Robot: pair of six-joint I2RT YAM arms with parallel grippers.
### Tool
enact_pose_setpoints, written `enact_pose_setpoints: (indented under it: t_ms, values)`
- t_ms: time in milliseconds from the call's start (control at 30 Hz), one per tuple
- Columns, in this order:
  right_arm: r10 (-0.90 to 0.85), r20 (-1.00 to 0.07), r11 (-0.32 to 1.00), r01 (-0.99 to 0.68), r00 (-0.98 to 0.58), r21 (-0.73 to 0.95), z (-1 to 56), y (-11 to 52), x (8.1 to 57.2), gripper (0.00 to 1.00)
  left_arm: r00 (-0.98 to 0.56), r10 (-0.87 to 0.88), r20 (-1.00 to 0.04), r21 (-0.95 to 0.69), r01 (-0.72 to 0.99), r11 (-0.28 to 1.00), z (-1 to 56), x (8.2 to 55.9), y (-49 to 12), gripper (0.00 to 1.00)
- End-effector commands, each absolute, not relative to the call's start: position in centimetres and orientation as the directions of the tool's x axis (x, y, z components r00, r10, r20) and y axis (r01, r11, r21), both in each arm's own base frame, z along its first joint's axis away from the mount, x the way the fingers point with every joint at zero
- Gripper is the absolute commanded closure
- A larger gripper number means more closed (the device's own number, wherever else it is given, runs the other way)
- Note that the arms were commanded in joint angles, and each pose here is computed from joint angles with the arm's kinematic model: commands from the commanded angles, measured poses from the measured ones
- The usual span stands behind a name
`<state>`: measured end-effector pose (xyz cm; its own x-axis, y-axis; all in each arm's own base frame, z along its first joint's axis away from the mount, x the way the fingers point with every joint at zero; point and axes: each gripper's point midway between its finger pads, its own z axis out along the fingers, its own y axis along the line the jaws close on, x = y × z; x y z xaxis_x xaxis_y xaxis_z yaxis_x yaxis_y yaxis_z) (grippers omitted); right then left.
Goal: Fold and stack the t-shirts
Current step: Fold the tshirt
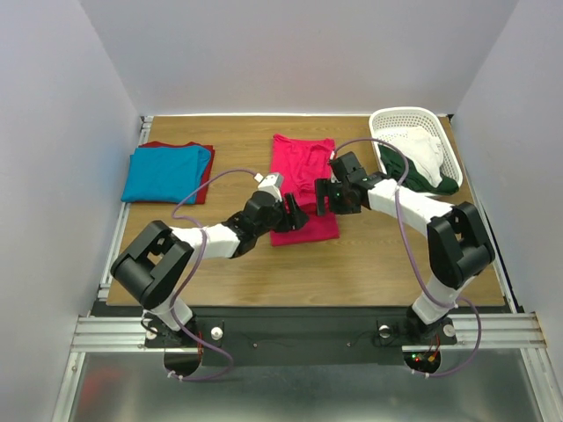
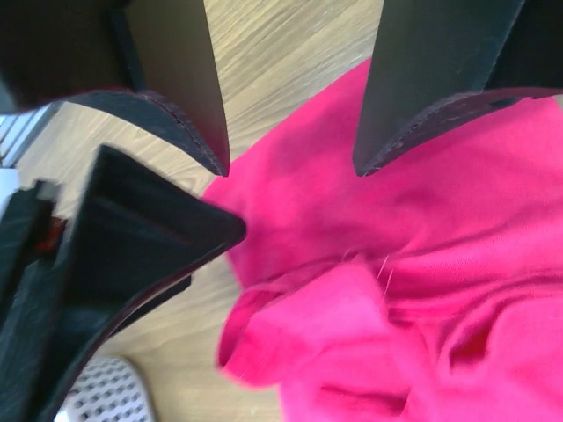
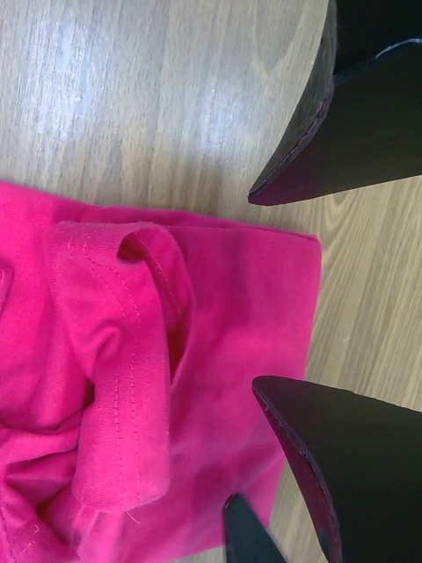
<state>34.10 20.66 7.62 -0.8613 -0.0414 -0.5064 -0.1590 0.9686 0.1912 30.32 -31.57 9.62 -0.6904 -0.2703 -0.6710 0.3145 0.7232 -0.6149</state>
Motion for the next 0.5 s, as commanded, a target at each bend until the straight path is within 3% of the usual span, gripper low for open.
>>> enact_pose_setpoints:
  t_ms: [0,200,467]
  values:
    - [-0.020,-0.551,0.955,-0.178,-0.834,0.236,8.8,22.1,35.3,0.16,-0.636,-0.304,-0.709,-0.627,0.372,0.684,10.9,30.5,-32.8,0.35]
    - [-0.021,-0.543,0.940,-0.202,-0.839,0.275,8.9,23.1,35.3,0.16,-0.646,-0.297,-0.703,-0.603,0.321,0.730,7.8,30.5,-32.0,0.44]
    - [-0.049,-0.521,0.924,-0.236,-0.852,0.299,7.7,25.8,35.3,0.16,-0.687,-0.268,-0.676,-0.565,0.250,0.786,3.4,30.4,-31.1,0.46]
